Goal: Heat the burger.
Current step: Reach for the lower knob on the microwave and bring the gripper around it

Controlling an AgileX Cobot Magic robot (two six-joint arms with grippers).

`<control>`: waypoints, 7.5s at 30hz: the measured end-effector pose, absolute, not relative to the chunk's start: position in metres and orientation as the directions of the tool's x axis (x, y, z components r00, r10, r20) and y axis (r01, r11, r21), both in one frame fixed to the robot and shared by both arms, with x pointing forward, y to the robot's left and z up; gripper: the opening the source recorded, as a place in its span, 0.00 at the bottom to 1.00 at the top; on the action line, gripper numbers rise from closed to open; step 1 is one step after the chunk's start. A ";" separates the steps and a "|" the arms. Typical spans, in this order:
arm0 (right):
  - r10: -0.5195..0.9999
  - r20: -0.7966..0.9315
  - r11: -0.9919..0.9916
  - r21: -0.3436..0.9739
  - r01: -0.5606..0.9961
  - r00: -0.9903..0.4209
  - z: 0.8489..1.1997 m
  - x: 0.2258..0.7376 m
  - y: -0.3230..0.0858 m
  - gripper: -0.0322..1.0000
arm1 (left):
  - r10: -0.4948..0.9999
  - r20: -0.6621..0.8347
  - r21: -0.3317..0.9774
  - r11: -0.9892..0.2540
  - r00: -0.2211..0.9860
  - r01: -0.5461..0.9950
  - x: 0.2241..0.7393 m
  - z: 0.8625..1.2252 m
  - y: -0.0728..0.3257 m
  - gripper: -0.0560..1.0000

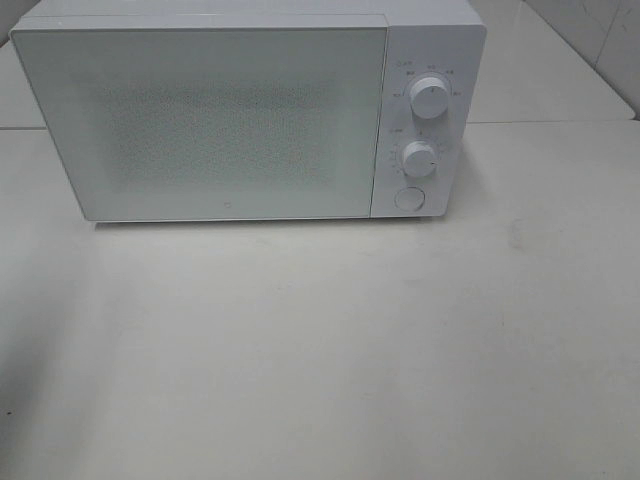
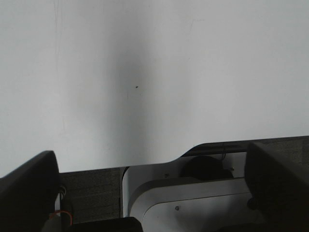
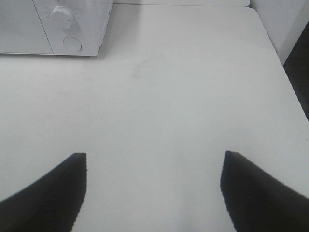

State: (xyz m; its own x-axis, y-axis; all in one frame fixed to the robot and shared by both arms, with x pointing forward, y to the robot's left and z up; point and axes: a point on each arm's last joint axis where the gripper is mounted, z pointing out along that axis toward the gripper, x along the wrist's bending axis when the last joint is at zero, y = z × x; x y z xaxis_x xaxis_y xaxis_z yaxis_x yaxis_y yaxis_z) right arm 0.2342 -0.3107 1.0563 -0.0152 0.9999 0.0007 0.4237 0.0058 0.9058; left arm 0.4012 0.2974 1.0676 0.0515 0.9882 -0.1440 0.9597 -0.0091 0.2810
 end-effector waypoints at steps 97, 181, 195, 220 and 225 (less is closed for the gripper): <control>0.999 -0.009 0.025 0.946 0.324 -0.049 1.084 0.276 -0.302 0.76 | 0.999 -0.038 0.899 0.044 -0.021 0.436 0.234 1.054 0.295 0.96; 0.999 -0.019 0.021 0.997 0.080 -0.027 0.952 0.436 -0.190 0.76 | 0.999 -0.038 0.899 0.044 -0.021 0.436 0.234 1.054 0.295 0.96; 0.996 -0.047 0.052 0.996 0.067 -0.071 0.949 0.451 -0.160 0.76 | 0.999 -0.038 0.899 0.044 -0.021 0.436 0.234 1.054 0.295 0.96; 0.996 -0.090 0.089 0.993 0.081 0.010 0.917 0.518 -0.145 0.76 | 0.999 -0.038 0.899 0.044 -0.021 0.436 0.234 1.054 0.295 0.96; 0.997 -0.082 0.080 0.994 0.074 0.015 0.916 0.527 -0.146 0.76 | 0.999 -0.038 0.899 0.044 -0.021 0.436 0.234 1.054 0.295 0.96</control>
State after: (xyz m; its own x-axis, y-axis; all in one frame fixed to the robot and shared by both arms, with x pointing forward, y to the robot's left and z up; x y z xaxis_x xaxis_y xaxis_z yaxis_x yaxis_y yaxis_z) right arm 0.5270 -0.1460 0.9157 0.0149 0.9965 -0.0817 0.0737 0.0804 0.9940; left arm 0.2342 0.2954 1.0537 -0.0213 0.9990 -0.0382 0.4360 0.0436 0.8989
